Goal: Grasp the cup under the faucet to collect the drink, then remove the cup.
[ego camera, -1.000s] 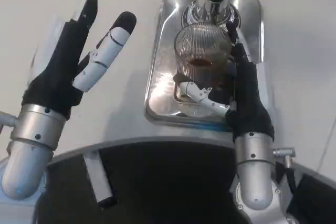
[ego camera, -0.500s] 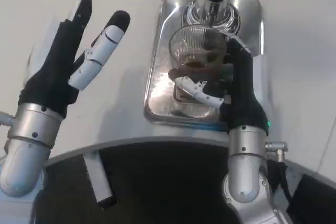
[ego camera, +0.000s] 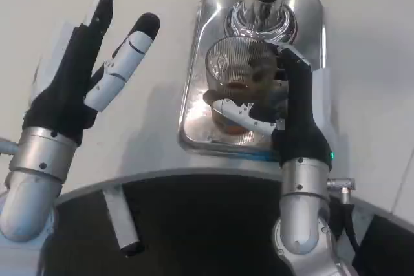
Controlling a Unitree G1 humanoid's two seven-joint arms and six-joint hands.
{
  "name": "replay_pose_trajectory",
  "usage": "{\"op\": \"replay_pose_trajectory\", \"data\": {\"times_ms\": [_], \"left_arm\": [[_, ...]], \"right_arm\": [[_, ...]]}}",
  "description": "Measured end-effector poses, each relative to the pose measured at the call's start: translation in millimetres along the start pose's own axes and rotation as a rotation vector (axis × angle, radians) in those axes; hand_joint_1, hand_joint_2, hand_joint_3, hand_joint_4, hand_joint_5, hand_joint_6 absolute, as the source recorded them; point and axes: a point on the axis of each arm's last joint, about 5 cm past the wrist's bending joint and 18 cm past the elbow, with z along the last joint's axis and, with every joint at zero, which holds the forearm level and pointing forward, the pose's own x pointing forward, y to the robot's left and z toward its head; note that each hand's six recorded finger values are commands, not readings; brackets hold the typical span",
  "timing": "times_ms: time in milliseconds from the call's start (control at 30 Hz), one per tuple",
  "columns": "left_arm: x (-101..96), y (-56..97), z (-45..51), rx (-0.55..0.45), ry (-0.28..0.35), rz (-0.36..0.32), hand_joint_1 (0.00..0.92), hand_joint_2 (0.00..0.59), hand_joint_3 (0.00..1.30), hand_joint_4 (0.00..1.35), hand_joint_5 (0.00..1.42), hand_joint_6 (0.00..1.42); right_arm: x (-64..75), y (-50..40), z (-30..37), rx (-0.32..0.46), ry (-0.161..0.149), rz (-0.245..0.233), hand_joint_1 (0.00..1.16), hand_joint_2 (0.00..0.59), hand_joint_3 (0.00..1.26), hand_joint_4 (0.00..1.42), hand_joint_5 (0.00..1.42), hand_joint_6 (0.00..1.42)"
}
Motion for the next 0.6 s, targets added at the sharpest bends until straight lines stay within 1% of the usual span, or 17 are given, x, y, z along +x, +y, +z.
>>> {"op": "replay_pose_trajectory", "data": {"times_ms": [400,500,600], "left_arm": [[0.1,0.4,2.0,0.002,-0.011,0.002,0.0,0.228,0.0,0.0,0.0,0.0],[0.0,0.3,2.3,0.001,-0.012,0.002,0.0,0.228,0.0,0.0,0.0,0.0],[-0.5,0.1,2.3,0.001,-0.012,0.001,0.0,0.228,0.0,0.0,0.0,0.0]], "right_arm": [[-0.3,-2.8,1.3,-0.003,0.004,-0.014,1.16,0.504,0.6,0.59,0.72,1.06],[0.8,-6.1,4.3,0.005,-0.01,-0.03,1.16,0.495,0.62,0.6,0.73,1.06],[0.2,-7.0,3.8,0.005,-0.007,-0.028,1.16,0.49,0.63,0.62,0.74,1.08]]}}
